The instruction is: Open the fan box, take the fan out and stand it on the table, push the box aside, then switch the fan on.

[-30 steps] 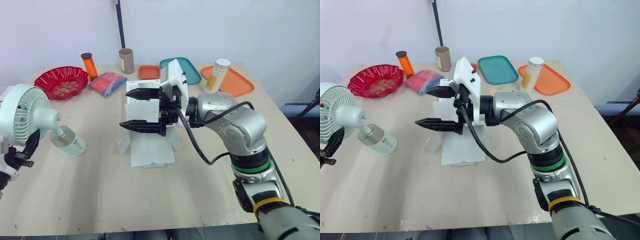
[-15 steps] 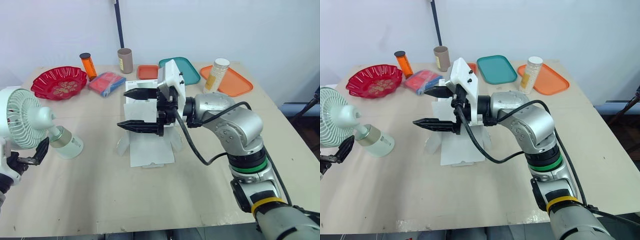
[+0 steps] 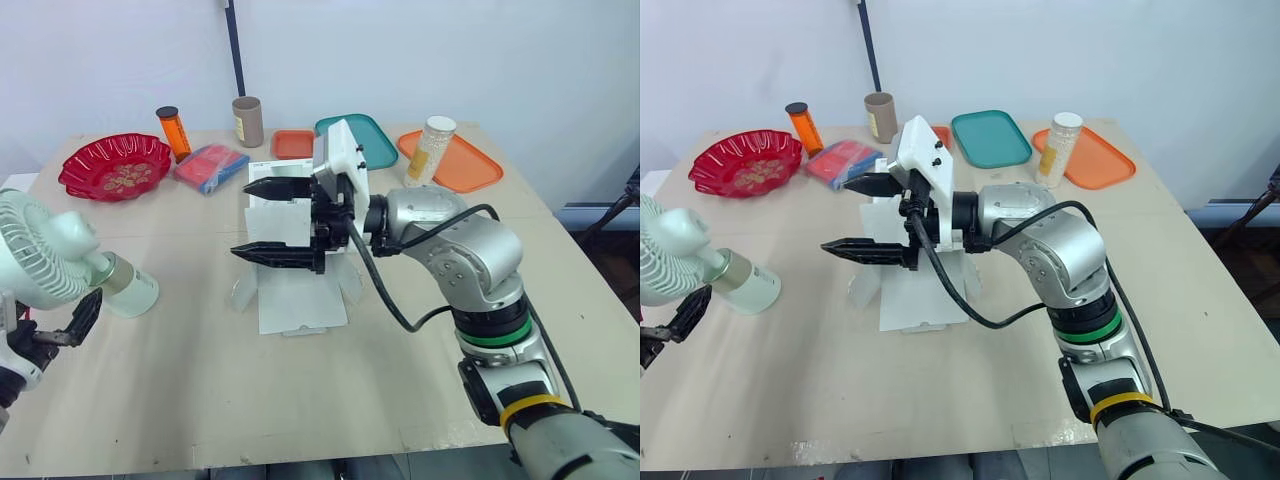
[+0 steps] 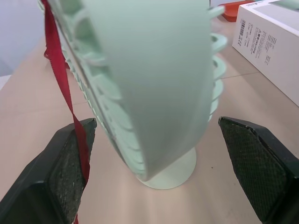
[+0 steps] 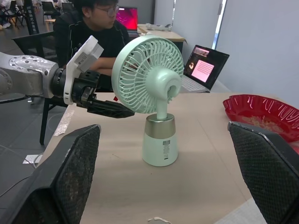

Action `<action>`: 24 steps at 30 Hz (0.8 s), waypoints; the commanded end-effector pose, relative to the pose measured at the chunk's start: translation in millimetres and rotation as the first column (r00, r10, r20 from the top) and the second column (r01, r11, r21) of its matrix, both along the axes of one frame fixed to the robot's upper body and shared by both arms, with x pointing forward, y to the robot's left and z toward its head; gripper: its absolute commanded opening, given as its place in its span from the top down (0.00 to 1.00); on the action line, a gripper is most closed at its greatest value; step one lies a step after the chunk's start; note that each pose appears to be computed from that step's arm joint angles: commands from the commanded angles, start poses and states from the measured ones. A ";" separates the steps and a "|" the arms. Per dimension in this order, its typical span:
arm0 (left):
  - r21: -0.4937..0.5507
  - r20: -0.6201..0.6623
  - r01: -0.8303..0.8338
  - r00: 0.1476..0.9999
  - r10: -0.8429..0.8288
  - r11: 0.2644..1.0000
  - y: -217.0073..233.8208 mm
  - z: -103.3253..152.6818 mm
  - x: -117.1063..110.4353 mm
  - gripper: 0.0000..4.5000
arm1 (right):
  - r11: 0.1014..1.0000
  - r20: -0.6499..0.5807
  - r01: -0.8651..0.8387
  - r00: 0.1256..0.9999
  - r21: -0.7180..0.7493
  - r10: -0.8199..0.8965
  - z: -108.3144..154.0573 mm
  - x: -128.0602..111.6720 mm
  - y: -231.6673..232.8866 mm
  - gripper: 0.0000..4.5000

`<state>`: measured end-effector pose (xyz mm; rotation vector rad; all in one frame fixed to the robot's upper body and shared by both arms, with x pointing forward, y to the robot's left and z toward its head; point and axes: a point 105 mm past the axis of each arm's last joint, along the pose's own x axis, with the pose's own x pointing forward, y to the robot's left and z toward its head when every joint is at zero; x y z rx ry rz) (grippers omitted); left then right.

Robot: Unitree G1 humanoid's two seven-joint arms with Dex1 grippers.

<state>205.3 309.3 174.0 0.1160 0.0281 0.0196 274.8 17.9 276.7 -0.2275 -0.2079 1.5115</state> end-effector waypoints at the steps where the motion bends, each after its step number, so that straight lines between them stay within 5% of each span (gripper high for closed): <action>1: 0.042 0.028 -0.005 1.000 0.004 0.999 0.6 12.7 -3.1 0.01 | 1.000 0.037 -0.021 0.999 0.019 0.021 7.1 -5.4 2.1 0.00; 24: 0.040 0.055 -0.075 0.996 0.072 0.996 7.4 35.4 -7.2 0.01 | 0.999 0.036 -0.015 0.999 0.030 0.014 4.9 -4.0 2.5 0.00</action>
